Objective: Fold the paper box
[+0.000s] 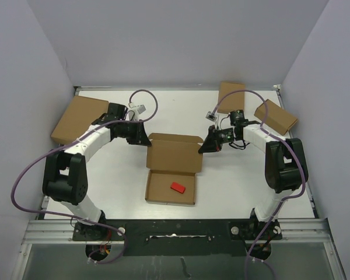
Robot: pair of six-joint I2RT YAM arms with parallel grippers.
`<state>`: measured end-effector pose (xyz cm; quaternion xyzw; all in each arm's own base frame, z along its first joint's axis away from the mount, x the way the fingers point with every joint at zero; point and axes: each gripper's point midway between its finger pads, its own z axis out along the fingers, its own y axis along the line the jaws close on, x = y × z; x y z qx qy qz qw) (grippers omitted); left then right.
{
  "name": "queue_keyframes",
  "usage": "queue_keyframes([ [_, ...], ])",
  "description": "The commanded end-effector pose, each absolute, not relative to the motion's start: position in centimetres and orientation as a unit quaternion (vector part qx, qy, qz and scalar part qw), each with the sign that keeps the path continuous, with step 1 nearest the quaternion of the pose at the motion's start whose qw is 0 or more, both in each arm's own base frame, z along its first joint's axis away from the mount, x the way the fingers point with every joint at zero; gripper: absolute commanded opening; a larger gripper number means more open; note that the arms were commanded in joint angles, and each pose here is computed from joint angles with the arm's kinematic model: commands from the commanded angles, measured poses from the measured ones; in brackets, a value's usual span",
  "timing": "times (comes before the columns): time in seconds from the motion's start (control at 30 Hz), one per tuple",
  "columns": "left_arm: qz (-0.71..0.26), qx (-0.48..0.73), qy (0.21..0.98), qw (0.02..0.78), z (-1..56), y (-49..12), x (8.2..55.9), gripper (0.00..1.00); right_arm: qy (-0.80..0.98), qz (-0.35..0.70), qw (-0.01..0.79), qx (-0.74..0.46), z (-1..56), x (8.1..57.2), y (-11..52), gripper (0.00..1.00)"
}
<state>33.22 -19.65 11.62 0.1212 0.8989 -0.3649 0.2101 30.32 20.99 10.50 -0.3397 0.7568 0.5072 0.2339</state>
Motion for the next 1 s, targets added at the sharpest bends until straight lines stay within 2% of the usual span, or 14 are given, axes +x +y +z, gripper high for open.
queue_keyframes([
  [0.0,-0.357,0.125,0.891,0.252,13.4,-20.2,33.8,0.00,0.736,0.482,0.278,-0.385,13.5,31.4,21.9,0.00],
  [0.5,-0.264,0.013,0.851,0.454,18.3,-18.1,36.6,0.00,0.774,0.306,0.347,-0.432,16.7,37.4,23.1,0.00],
  [0.77,-0.229,-0.014,0.821,0.523,20.2,-18.1,39.8,0.00,0.786,0.219,0.411,-0.407,18.0,41.7,24.5,0.00],
  [0.97,-0.198,-0.027,0.813,0.547,20.1,-18.6,41.2,0.00,0.797,0.187,0.446,-0.362,17.6,42.9,25.3,0.00],
])
